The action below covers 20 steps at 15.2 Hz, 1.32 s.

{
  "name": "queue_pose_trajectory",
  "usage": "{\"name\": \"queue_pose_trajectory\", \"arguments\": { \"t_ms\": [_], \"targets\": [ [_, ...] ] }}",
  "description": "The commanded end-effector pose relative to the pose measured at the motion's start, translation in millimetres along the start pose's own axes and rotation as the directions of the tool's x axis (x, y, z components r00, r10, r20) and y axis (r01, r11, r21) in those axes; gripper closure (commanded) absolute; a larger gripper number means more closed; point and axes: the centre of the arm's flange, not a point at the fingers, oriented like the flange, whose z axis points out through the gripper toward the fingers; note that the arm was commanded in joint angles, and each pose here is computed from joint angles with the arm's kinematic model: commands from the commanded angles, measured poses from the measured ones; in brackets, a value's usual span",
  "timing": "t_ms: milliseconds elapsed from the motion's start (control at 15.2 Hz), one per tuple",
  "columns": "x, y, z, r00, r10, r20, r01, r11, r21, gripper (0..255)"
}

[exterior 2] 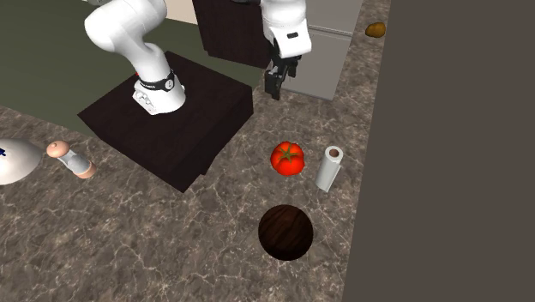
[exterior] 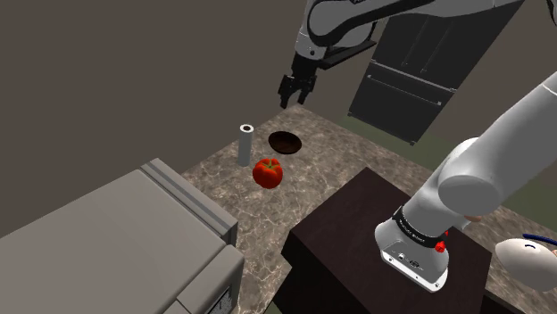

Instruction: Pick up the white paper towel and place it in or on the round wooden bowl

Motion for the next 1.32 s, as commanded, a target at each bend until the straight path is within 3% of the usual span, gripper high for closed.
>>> {"name": "queue_pose_trajectory", "arguments": {
  "t_ms": [0, 1254],
  "targets": [
    [23, 1, 19, 1.0, 0.012, 0.004, -0.012, 1.0, -0.004, 0],
    [209, 2, 194, 0.992, 0.117, 0.041, -0.115, 0.992, -0.047, 0]
  ]
}}
